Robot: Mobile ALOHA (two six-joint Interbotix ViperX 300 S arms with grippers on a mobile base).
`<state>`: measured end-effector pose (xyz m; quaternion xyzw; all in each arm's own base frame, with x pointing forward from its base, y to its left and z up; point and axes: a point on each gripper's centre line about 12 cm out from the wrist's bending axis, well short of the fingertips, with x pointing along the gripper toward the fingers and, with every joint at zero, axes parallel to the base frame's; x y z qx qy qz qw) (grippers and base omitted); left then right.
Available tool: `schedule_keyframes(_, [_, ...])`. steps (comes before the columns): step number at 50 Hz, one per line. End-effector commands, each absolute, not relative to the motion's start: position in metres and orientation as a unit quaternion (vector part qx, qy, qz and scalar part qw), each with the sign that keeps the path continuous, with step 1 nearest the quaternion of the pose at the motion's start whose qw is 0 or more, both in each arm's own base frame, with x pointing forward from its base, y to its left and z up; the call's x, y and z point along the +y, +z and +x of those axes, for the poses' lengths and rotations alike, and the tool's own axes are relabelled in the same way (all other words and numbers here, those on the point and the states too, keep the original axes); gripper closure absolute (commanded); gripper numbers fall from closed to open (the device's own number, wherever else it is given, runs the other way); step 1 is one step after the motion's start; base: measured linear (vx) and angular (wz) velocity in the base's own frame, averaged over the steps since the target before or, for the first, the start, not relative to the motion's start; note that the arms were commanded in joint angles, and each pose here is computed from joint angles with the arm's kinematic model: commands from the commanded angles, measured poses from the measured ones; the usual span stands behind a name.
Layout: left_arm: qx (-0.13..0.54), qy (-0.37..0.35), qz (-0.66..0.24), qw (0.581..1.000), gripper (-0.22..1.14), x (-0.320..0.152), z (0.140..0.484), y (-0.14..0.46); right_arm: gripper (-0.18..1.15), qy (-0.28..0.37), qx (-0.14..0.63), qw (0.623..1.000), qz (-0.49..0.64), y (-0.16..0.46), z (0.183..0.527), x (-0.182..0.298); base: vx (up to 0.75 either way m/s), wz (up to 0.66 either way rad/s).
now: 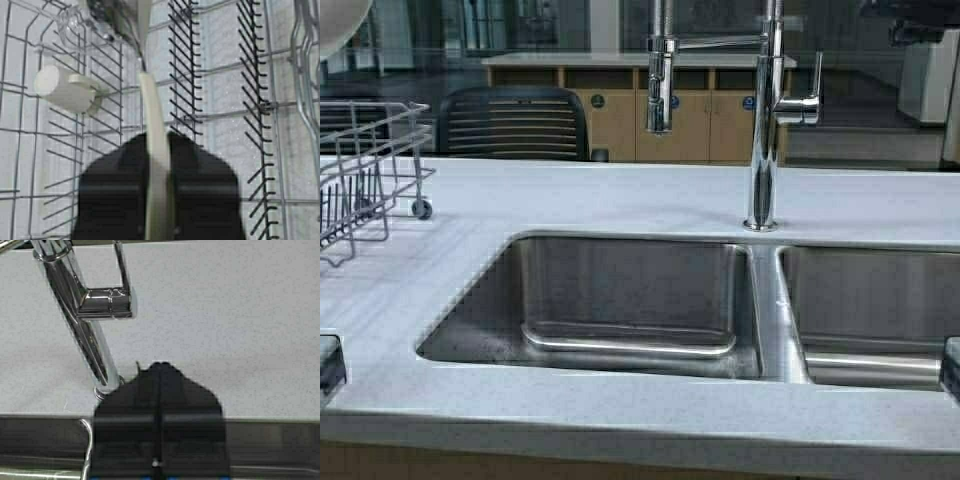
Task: Wash the pan
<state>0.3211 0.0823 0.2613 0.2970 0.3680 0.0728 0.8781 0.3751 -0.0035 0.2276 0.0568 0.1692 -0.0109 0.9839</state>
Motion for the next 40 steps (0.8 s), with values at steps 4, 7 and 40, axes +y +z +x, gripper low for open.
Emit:
schedule_keyframes(4, [0.392, 0.068, 0.285, 0.872, 0.89, 0.094, 0.332, 0.234, 0.92, -0.009, 0.146, 0.988, 0.057, 0.242, 0.38, -0.003, 0.0, 0.0])
schedule_keyframes(7, [0.41, 0.064, 0.281, 0.865, 0.89, 0.098, 0.335, 0.22, 0.92, -0.009, 0.146, 0.988, 0.057, 0.242, 0.38, -0.003, 0.0, 0.0])
schedule_keyframes(40, [0.495, 0.065, 0.245, 0.831, 0.89, 0.131, 0.342, 0.151, 0.92, -0.008, 0.147, 0.988, 0.054, 0.241, 0.379, -0.003, 0.0, 0.0])
